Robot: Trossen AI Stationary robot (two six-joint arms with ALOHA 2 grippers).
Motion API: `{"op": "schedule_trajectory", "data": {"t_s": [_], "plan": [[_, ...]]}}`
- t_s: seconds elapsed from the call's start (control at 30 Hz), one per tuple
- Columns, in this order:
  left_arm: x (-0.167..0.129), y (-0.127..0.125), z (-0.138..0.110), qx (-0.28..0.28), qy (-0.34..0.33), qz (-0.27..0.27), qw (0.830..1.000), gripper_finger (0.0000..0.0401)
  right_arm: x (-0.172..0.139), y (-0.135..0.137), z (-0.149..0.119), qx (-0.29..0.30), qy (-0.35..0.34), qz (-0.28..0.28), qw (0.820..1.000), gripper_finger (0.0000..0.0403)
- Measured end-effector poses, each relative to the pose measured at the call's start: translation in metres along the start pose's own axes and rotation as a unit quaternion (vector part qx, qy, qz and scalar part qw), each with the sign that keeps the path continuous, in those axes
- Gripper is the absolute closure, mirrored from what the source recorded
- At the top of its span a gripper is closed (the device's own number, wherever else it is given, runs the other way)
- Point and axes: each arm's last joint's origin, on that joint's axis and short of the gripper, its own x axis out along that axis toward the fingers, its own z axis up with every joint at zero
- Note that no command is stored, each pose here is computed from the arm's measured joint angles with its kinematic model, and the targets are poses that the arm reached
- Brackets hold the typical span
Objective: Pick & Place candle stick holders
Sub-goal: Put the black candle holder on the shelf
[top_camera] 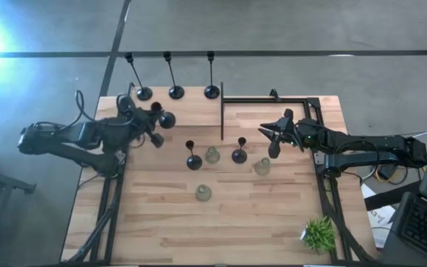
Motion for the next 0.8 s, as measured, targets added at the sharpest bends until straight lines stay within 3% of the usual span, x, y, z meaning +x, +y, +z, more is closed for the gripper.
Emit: {"op": "schedule_trajectory", "data": {"t_s": [0.2,0.5,0.7,0.8], "plan": [[0.015,0.016,0.0,-0.012,0.01,0.026,1.0,0.0384,0.0,0.0,0.0,-0.004,0.001,0.0,1.0,0.0314],[0.031,0.042,0.002,-0.04,0.011,-0.009,0.999,0.0384,0.0,0.0,0.0,-0.004,0.001,0.0,1.0,0.031],[0.039,0.069,0.002,-0.061,0.038,0.009,0.997,0.0384,0.0,0.0,0.0,-0.004,0.001,0.0,1.0,0.0319],[0.041,0.076,0.0,-0.075,0.046,-0.009,0.996,0.0384,0.0,0.0,0.0,-0.004,0.002,0.0,1.0,0.0321]]}}
